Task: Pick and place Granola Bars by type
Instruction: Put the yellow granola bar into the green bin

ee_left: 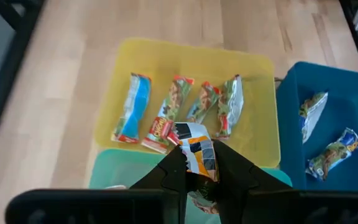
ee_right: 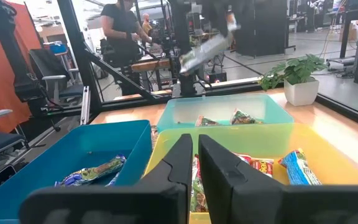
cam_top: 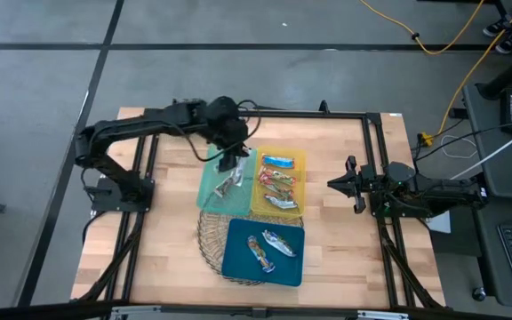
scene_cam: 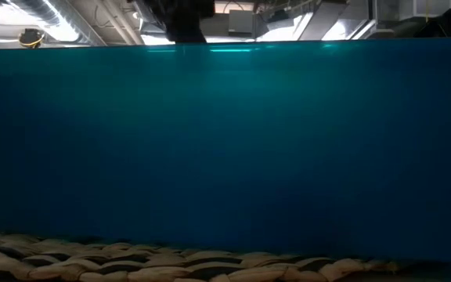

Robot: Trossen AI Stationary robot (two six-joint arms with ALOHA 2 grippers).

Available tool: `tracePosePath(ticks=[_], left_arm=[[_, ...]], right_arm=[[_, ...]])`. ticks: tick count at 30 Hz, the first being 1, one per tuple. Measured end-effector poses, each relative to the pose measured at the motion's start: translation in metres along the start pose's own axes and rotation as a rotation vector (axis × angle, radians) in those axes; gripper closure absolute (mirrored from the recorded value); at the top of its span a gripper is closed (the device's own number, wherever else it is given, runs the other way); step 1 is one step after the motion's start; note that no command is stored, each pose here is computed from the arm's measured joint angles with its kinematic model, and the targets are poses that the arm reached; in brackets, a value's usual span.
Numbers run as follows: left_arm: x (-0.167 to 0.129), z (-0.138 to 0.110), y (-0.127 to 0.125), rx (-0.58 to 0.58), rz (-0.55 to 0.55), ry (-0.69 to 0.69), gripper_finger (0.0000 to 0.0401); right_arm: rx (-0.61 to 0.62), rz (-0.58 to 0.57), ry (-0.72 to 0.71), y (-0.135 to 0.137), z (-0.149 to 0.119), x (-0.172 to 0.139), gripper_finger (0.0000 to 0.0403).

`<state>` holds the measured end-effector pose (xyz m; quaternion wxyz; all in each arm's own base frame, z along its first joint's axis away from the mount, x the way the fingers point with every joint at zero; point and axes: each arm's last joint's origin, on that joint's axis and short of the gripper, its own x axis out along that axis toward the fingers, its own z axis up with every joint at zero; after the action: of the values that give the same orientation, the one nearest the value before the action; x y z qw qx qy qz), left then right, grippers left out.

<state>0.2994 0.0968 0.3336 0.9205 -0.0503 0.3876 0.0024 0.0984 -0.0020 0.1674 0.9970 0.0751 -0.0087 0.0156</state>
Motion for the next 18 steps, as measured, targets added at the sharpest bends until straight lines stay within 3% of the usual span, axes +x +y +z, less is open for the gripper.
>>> tracePosePath(ticks=[8,13,18], left_arm=[[0.044,-0.015,0.009,0.018,-0.143,0.086,0.0354],[0.069,-0.038,0.012,-0.033,-0.149,0.171,0.0354],[0.088,-0.060,0.013,-0.092,-0.143,0.162,0.0354]], right_arm=[[-0.001,0.000,0.000,0.000,0.000,0.000,0.0370],[0.000,0.000,0.000,0.000,0.000,0.000,0.0370],[-0.001,0.000,0.000,0.000,0.000,0.000,0.0370]])
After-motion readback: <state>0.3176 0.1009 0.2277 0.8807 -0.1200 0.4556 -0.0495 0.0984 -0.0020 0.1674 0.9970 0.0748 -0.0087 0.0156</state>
